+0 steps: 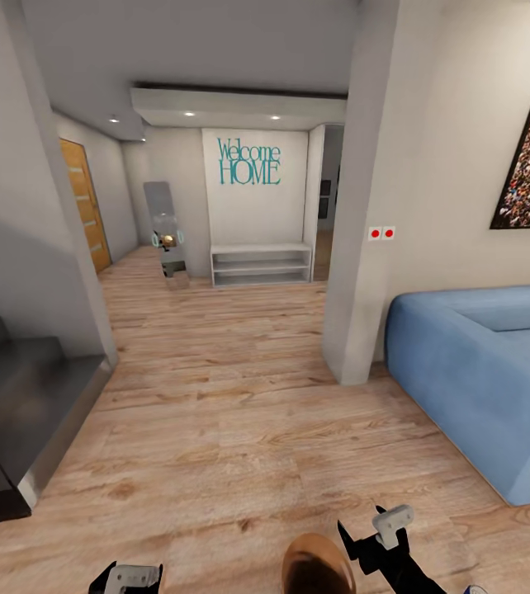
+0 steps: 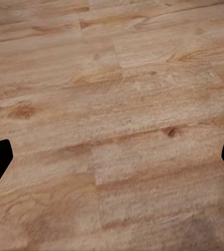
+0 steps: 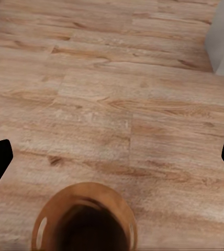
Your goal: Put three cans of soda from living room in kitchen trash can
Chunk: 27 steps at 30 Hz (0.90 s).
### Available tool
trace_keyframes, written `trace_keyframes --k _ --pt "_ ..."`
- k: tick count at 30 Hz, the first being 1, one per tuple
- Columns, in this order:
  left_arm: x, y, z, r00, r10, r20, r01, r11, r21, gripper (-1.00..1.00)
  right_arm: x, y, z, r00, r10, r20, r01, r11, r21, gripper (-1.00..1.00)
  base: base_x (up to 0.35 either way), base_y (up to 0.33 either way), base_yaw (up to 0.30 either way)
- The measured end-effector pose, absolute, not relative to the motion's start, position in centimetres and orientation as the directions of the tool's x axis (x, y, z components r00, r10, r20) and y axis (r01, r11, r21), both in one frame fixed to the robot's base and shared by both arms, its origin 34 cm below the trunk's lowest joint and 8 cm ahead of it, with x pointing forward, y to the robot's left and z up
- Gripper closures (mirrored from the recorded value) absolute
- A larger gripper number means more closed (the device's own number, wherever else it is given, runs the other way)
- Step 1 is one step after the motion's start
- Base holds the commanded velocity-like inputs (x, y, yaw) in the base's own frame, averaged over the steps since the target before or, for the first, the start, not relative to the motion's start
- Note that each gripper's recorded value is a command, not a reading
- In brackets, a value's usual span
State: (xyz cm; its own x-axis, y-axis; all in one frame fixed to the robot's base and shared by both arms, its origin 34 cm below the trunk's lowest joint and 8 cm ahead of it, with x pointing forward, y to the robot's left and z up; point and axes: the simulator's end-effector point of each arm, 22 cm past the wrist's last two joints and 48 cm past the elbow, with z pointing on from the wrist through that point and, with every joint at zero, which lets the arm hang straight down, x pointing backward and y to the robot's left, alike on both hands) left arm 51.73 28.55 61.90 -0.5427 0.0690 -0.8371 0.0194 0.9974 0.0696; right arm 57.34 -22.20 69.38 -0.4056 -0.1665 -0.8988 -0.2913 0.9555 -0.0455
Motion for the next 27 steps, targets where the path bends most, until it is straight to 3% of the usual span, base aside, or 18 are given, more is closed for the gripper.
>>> trace_keyframes --k 14,27 --pt "51.6 28.4 59.6 -0.543 0.069 -0.837 0.022 0.997 0.068 -1.00 56.3 -22.3 65.3 -0.452 -0.170 -0.876 -0.295 0.955 -0.033 -1.00 0.000 0.000 0.000" --pt "51.4 28.5 57.3 -0.544 0.068 -0.836 0.023 0.998 0.067 -1.00 55.2 -24.4 56.7 -0.715 -0.169 -0.679 -0.247 0.969 0.020 -1.00 0.000 0.000 0.000"
